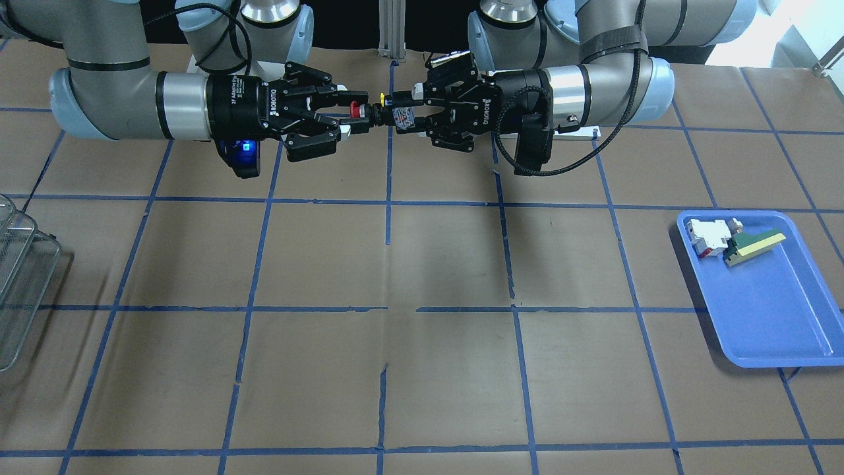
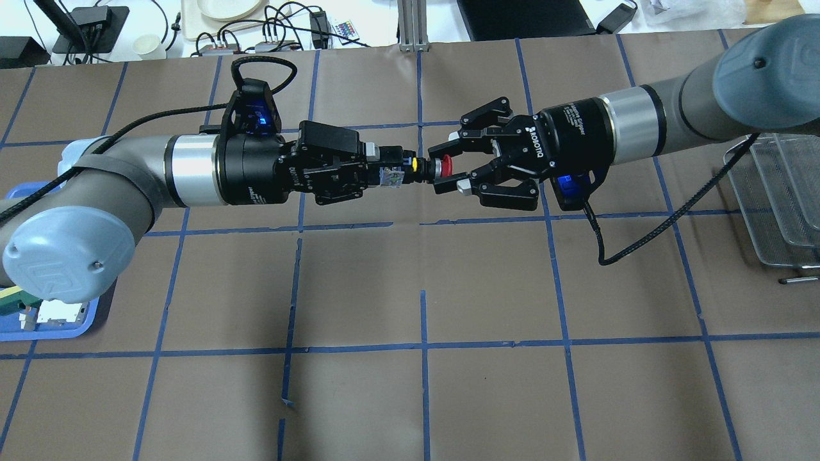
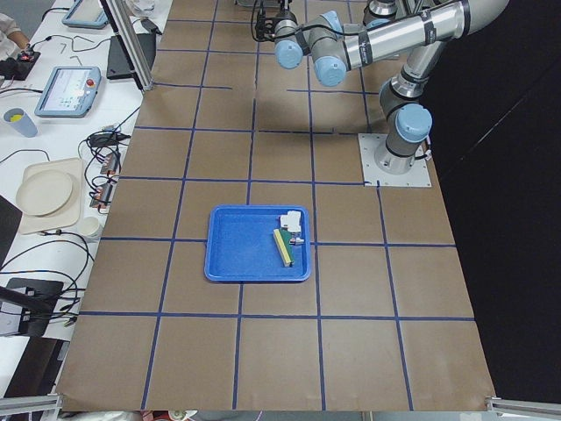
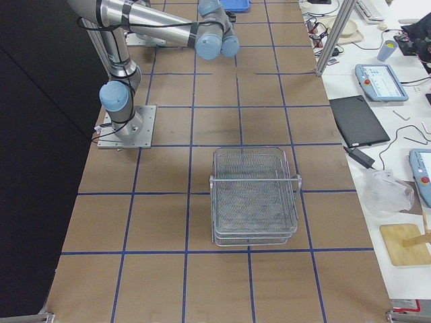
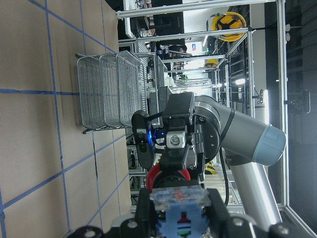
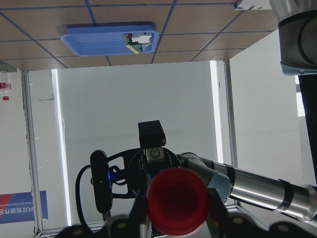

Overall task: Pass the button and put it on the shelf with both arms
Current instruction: 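Open the left gripper and pull back while the right gripper carries the button away, then lower the button into the wire mesh basket and open the right gripper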

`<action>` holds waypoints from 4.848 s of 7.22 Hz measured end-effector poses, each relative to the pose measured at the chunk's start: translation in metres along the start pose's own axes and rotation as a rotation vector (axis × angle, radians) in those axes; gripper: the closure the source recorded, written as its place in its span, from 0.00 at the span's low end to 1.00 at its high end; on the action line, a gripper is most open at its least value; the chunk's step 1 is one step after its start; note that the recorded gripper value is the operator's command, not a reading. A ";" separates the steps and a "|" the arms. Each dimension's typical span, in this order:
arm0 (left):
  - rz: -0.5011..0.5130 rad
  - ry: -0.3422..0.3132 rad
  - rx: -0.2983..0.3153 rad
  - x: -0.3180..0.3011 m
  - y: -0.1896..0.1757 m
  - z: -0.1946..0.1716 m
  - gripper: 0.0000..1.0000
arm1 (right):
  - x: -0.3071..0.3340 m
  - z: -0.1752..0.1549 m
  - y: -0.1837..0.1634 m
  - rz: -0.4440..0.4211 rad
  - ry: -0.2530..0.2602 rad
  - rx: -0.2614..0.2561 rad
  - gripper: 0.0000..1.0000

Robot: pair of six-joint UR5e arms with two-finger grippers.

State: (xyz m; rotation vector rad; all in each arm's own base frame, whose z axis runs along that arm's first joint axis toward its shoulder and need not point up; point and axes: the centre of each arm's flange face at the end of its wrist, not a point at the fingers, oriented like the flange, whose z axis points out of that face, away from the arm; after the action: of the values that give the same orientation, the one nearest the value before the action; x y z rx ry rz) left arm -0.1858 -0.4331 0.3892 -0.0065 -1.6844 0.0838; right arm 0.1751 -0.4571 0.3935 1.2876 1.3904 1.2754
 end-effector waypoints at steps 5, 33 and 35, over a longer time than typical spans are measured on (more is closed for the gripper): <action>-0.082 -0.006 -0.002 0.002 -0.001 0.000 0.00 | -0.001 -0.006 0.000 -0.004 0.002 0.009 1.00; -0.062 -1.501 -0.031 0.119 -0.083 -0.100 0.00 | -0.041 -0.432 -0.044 -1.079 1.147 1.348 0.09; -0.062 -1.503 -0.028 0.120 -0.083 -0.102 0.00 | -0.022 -0.416 -0.015 -1.075 1.112 1.321 0.00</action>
State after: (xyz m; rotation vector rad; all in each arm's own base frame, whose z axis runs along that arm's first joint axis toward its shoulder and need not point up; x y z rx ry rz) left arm -0.0950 -0.5039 0.5243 0.1141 -3.1843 0.0023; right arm -0.2325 -0.5347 0.4348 0.0483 3.3289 0.0426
